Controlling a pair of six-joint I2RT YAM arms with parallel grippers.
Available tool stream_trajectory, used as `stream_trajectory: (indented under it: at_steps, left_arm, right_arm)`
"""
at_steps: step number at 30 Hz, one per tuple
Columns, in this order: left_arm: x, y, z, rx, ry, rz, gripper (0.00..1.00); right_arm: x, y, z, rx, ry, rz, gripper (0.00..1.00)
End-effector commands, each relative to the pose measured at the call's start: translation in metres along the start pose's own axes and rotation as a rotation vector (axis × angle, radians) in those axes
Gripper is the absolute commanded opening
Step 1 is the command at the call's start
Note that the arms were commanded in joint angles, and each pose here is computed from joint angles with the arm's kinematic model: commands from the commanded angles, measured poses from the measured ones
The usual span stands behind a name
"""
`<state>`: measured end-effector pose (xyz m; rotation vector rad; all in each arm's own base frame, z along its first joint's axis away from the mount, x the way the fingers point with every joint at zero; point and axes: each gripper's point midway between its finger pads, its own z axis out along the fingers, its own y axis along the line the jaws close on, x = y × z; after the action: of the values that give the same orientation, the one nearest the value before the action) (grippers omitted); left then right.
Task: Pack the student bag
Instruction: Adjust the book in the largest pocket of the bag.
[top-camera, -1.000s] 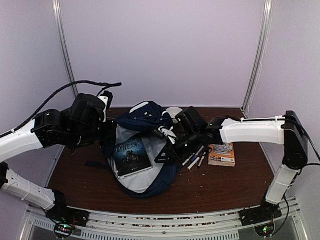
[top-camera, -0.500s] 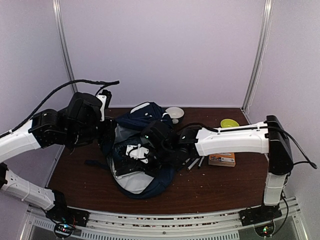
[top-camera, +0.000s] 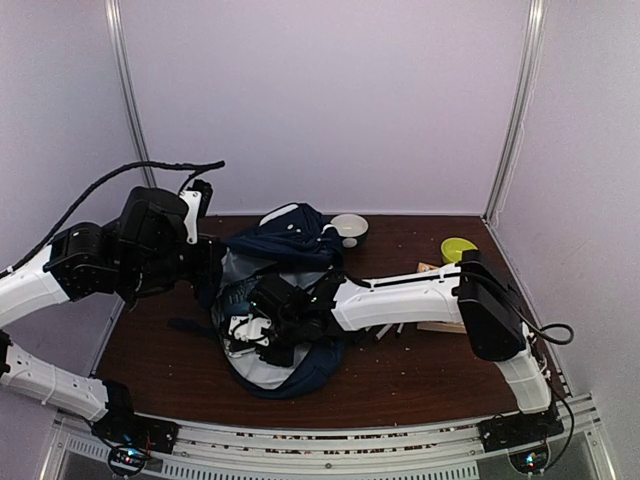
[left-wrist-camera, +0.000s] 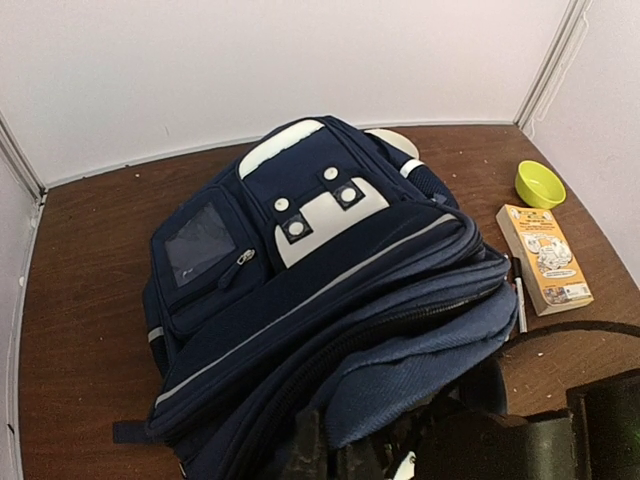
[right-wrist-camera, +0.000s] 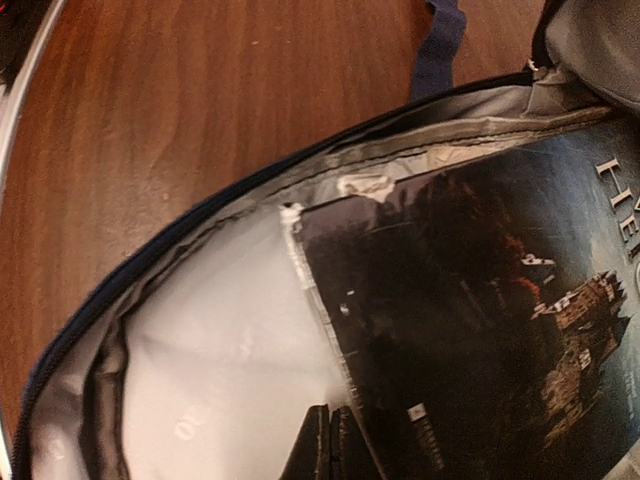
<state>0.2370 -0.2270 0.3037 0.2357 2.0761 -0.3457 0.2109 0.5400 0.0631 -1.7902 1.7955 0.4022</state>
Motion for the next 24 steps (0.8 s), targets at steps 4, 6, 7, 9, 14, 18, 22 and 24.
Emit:
stream_trajectory:
  at_steps: [4,6,7,9,14,18,22,24]
  left_arm:
    - [-0.026,0.008,-0.018,0.010,-0.084,-0.061,0.00]
    - [-0.026,0.010,-0.020,0.004,-0.087,-0.060,0.00]
    - [-0.027,0.011,-0.021,0.001,-0.091,-0.063,0.00]
    - [-0.026,0.015,-0.023,-0.009,-0.096,-0.070,0.00]
    - [-0.027,0.035,-0.033,-0.082,-0.106,-0.116,0.00]
    - [-0.027,0.056,-0.044,-0.167,-0.112,-0.134,0.00]
    - [-0.028,0.061,-0.048,-0.190,-0.111,-0.106,0.00]
    - [-0.029,0.062,-0.050,-0.195,-0.109,-0.098,0.00]
  right_arm:
    - [-0.007,-0.077,0.004,0.237,0.000,0.108,0.00]
    - [-0.008,-0.090,0.003,0.264,-0.005,0.122,0.00]
    - [-0.010,-0.092,0.003,0.267,-0.008,0.121,0.00]
    - [-0.012,-0.093,0.003,0.262,-0.009,0.116,0.00]
    - [-0.033,-0.042,-0.024,0.035,-0.071,0.058,0.05]
    - [-0.034,0.025,-0.082,-0.224,-0.127,-0.048,0.21]
    - [-0.006,0.052,-0.128,-0.299,-0.107,-0.055,0.29]
    - [0.008,0.053,-0.142,-0.295,-0.089,-0.040,0.30]
